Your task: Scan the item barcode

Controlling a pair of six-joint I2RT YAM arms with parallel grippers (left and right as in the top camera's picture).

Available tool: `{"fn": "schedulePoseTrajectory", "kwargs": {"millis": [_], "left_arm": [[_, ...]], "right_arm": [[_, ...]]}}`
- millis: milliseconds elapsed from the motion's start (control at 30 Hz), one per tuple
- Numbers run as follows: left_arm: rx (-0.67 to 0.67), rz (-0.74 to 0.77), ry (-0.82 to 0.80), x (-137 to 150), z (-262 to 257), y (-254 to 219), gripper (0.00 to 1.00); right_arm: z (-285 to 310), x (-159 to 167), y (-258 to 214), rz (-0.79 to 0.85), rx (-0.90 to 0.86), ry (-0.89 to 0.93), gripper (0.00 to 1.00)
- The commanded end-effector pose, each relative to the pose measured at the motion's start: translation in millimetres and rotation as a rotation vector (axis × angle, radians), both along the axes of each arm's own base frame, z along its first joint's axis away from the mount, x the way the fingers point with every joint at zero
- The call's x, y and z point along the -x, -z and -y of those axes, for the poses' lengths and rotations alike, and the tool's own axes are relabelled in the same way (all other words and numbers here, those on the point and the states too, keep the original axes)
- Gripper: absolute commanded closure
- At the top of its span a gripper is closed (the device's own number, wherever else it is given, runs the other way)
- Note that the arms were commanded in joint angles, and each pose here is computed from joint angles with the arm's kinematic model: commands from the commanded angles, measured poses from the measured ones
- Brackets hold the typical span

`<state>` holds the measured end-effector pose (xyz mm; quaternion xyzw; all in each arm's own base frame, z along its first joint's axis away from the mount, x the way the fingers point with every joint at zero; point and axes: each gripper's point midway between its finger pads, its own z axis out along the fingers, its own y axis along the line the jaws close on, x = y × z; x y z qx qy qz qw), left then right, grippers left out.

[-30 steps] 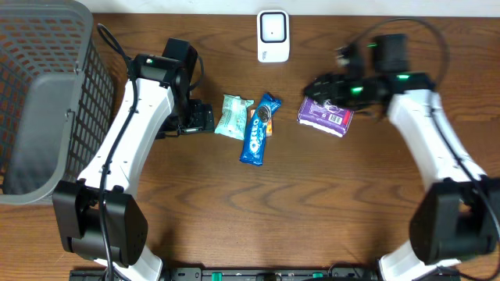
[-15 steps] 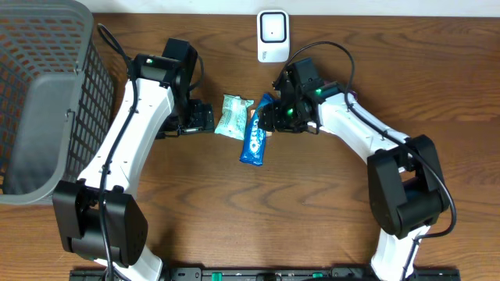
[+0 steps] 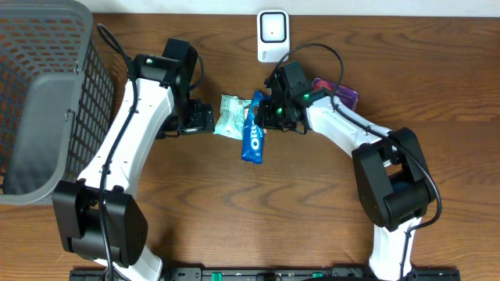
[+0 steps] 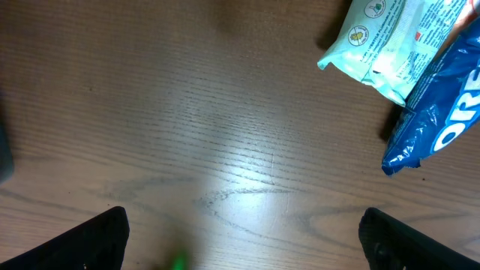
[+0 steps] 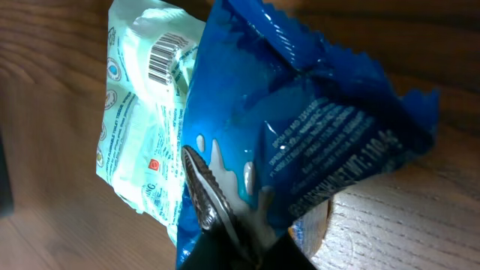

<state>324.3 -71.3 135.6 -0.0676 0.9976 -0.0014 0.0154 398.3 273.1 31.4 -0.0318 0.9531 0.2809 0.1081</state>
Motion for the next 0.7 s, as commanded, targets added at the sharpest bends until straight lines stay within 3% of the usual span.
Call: {"fn": "schedulePoseTrajectory", "kwargs": {"millis": [0, 200, 400, 667], "left_arm": [[-0.007, 0.011, 0.002, -1, -2, -4, 0.02], [-0.007, 0.011, 0.002, -1, -2, -4, 0.02], [-0.007, 0.011, 0.002, -1, -2, -4, 0.02], [-0.007, 0.011, 0.002, -1, -2, -4, 0.02]], "right_arm": [[-4, 2, -3, 0.002, -0.002, -0.023, 0.99], [-1, -10, -46, 0.094, -0.014, -0.031, 0.99], [43, -15, -96, 0.174, 0.037, 0.002, 0.99], [77, -23, -76, 0.213, 0.191, -0.043, 0.99]]}}
